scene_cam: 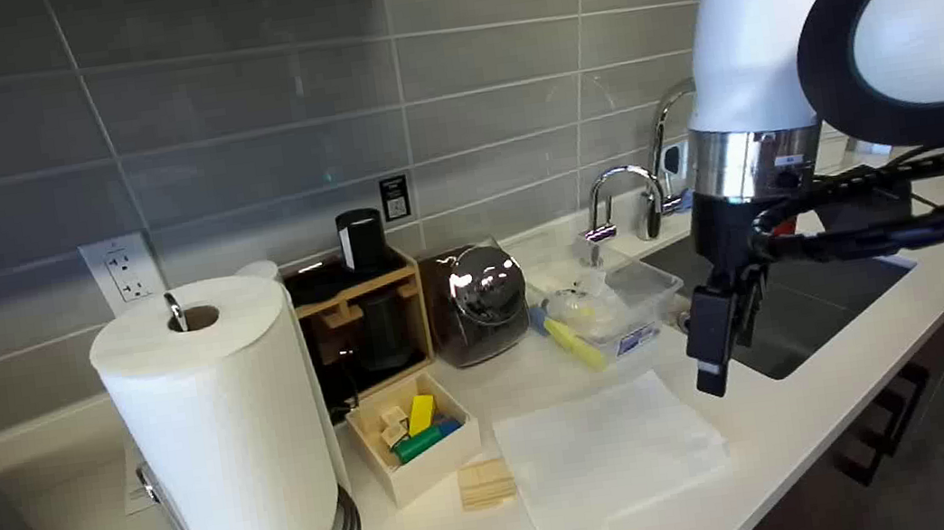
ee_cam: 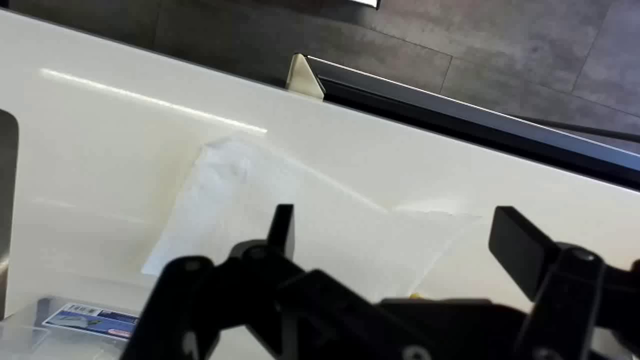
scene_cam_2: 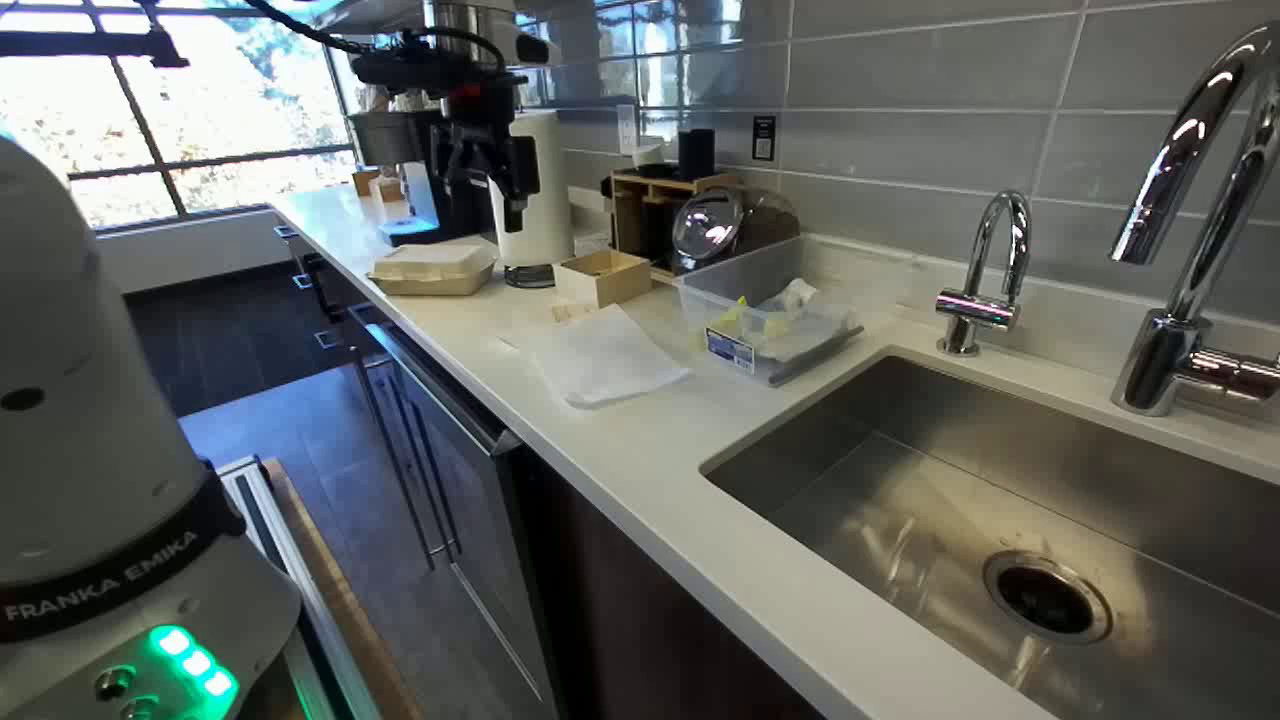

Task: Wipe the silver lid with the paper towel

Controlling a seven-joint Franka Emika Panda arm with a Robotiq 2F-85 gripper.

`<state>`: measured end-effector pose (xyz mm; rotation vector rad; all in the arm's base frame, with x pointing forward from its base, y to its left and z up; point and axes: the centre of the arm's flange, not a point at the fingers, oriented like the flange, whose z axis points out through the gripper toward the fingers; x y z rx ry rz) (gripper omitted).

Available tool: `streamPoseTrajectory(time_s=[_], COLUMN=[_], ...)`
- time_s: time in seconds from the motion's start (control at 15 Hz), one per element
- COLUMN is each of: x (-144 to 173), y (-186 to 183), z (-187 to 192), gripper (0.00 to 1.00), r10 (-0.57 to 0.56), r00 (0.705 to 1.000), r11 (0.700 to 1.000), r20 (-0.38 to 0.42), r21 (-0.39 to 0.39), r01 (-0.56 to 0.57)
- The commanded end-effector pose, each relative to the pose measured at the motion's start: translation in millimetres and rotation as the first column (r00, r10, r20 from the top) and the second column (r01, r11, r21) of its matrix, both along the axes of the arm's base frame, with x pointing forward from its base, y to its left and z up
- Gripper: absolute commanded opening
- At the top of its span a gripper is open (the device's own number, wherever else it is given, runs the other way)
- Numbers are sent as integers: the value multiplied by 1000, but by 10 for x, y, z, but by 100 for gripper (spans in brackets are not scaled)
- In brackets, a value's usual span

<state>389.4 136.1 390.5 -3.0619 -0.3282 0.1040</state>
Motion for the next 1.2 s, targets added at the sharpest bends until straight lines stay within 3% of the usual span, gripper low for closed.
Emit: streamPoseTrajectory(time_s=[0.0, 0.67, 0.93, 1.13], x=[0, 31, 206, 349], y=[0, -1, 122, 125], z=[0, -67, -433, -743], gripper=[100, 100, 100, 100], r10=[0, 17, -111, -275], r00=[1000, 1000, 993, 961], r11=[1000, 1000, 994, 961], r20=[0, -2, -28, 17], r21=[0, -8, -17, -22], r01=[0, -17, 111, 276])
